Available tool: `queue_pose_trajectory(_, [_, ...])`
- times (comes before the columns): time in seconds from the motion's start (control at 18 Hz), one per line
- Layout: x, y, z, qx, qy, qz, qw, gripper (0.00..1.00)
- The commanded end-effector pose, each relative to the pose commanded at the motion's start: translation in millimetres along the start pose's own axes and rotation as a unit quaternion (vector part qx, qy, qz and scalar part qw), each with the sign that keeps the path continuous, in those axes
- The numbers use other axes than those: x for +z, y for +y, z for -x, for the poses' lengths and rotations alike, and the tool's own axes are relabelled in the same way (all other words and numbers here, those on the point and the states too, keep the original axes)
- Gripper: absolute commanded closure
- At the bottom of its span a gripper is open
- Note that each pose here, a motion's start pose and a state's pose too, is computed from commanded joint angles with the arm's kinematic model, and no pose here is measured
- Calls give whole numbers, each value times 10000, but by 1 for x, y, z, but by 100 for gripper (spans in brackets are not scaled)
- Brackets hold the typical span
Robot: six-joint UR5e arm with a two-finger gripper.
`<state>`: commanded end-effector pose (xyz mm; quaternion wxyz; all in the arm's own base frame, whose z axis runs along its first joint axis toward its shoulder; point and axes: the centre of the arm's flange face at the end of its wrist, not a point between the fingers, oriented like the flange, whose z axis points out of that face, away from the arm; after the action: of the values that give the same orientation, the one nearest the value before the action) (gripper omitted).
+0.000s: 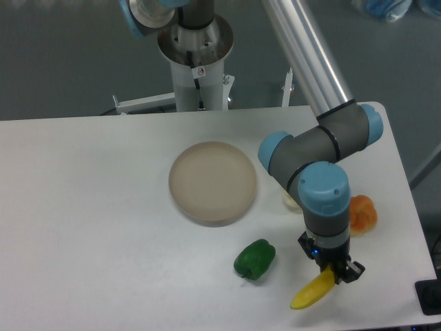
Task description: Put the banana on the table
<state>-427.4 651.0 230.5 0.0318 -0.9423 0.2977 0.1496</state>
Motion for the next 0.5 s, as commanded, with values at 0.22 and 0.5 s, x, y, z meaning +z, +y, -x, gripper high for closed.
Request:
queue_pose_trajectory(0.22, [17,-5,2,-546,-34,-82,9985,71])
queue_pose_trajectory(0.5, [21,-9,0,-821,61,-288,9962,71])
